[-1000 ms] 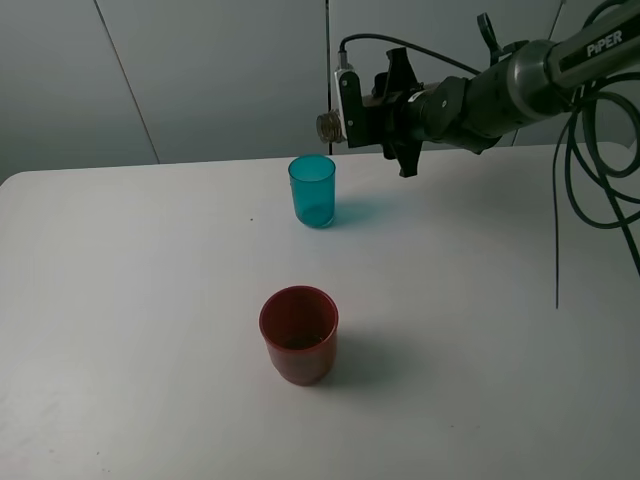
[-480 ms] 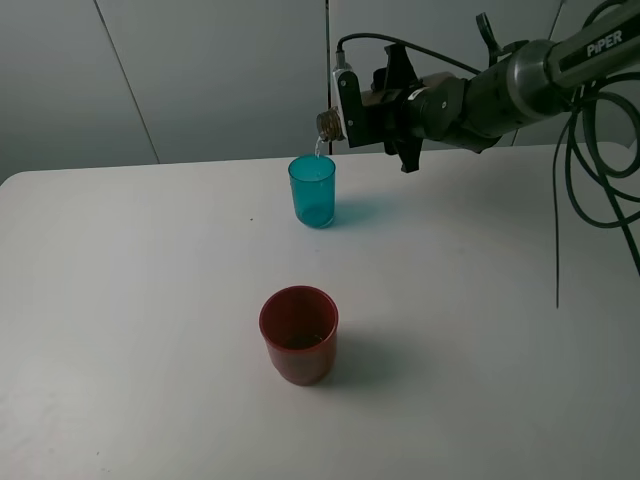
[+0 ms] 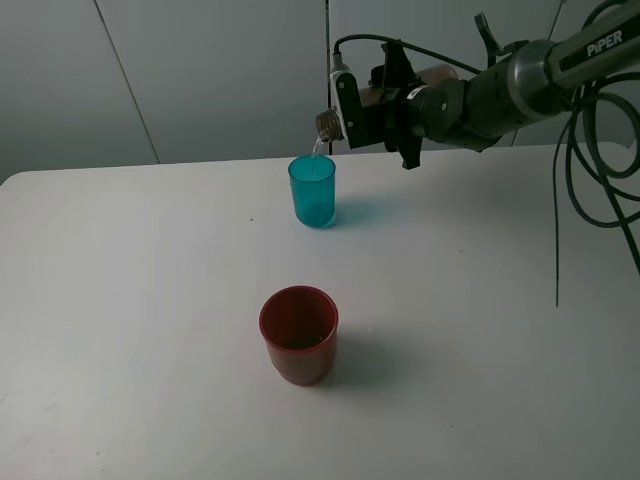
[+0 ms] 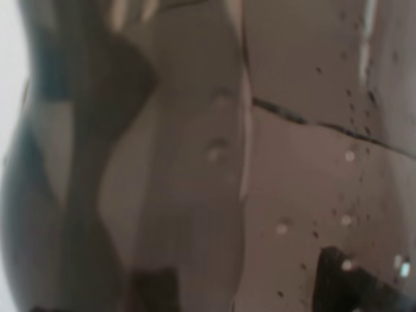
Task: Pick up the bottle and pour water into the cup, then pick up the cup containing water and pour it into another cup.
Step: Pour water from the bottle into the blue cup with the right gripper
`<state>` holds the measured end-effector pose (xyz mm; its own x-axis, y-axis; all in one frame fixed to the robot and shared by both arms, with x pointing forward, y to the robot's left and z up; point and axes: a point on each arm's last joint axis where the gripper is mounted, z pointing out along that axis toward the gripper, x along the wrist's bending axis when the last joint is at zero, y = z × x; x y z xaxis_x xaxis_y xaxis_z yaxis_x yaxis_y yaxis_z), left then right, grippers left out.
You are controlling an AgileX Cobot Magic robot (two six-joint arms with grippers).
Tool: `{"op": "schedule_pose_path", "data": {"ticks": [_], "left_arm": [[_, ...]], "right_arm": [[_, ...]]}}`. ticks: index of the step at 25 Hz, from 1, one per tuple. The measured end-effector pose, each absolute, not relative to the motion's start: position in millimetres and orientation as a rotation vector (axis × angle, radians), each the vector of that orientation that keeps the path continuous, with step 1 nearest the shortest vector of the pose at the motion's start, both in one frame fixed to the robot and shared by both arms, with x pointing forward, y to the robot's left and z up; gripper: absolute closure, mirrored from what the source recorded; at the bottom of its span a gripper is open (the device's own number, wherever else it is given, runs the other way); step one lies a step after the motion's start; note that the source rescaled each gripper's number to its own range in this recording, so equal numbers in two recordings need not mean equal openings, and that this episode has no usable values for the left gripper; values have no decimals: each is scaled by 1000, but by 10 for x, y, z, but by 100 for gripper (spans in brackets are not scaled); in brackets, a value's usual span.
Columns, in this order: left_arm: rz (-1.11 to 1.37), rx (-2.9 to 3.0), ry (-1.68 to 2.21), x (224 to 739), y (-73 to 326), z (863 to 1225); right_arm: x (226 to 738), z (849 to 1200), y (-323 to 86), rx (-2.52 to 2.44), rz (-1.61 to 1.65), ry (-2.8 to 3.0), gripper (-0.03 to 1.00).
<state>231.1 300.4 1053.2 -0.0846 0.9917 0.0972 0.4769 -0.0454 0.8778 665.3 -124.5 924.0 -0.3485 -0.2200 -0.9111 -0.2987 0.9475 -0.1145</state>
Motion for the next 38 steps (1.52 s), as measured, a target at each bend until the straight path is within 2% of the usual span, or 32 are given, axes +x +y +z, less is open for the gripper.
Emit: {"op": "schedule_pose_path", "data": {"ticks": [38], "left_arm": [[1073,1580,1613,2311,3004,10532]], "right_arm": [[6692,9371,-1213,-484,15,1764,96]]}}
